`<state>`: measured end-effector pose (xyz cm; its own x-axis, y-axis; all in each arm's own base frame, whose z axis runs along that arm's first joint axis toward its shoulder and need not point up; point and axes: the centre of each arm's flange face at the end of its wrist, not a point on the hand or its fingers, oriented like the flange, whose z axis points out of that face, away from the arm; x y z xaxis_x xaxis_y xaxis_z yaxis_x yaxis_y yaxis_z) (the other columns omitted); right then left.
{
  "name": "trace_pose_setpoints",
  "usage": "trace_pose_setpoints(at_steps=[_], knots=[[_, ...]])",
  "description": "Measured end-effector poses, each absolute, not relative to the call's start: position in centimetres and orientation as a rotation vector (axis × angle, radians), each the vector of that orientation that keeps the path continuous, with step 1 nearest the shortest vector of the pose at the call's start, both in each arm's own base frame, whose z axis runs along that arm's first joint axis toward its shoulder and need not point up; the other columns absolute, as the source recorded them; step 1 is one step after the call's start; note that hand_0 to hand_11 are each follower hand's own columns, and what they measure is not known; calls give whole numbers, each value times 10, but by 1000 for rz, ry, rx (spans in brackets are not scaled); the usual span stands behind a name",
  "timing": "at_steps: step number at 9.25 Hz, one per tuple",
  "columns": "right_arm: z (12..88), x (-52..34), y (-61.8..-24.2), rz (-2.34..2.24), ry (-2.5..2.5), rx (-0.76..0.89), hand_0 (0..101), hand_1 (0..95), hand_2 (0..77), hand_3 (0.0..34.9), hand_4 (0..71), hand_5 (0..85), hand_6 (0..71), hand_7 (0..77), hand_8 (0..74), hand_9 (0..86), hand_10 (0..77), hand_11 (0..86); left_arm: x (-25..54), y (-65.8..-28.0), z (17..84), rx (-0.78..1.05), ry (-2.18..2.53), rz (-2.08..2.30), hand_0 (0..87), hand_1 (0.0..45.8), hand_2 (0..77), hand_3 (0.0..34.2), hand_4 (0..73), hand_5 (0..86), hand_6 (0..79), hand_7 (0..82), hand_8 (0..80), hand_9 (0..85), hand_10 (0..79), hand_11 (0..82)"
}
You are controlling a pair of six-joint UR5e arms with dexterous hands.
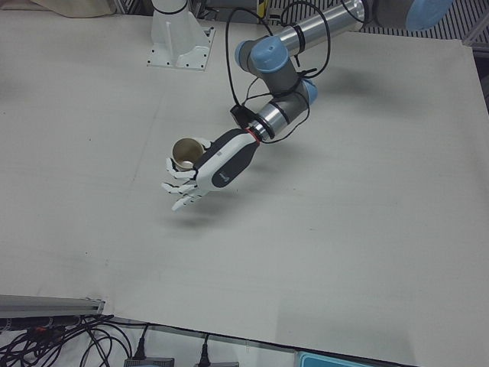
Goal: Pour water
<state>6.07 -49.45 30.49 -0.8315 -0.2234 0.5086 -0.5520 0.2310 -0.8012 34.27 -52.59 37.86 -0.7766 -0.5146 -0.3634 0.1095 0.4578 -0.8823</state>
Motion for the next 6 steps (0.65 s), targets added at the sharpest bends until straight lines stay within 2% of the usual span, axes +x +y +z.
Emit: trace_pose_setpoints(at_steps=[3,4,6], knots=[[247,3,-511,1440,-2178,827,801,196,436,127,420,704,485,682,300,431,153,251,385,-520,275,-231,2062,-1173,799,267,202,84,485,393,185,305,49,55,76,142],[229,-49,-514,1356,-2134,859,801,196,436,126,453,704,502,687,311,436,153,273,393,-517,250,-221,2064,-1144,799,267,202,85,485,393,185,305,49,55,76,153],[200,-175,-503,1199,-2024,930,800,196,436,126,475,698,513,693,311,442,153,273,409,-513,207,-228,2074,-1110,799,267,202,86,491,393,185,305,49,55,76,153]])
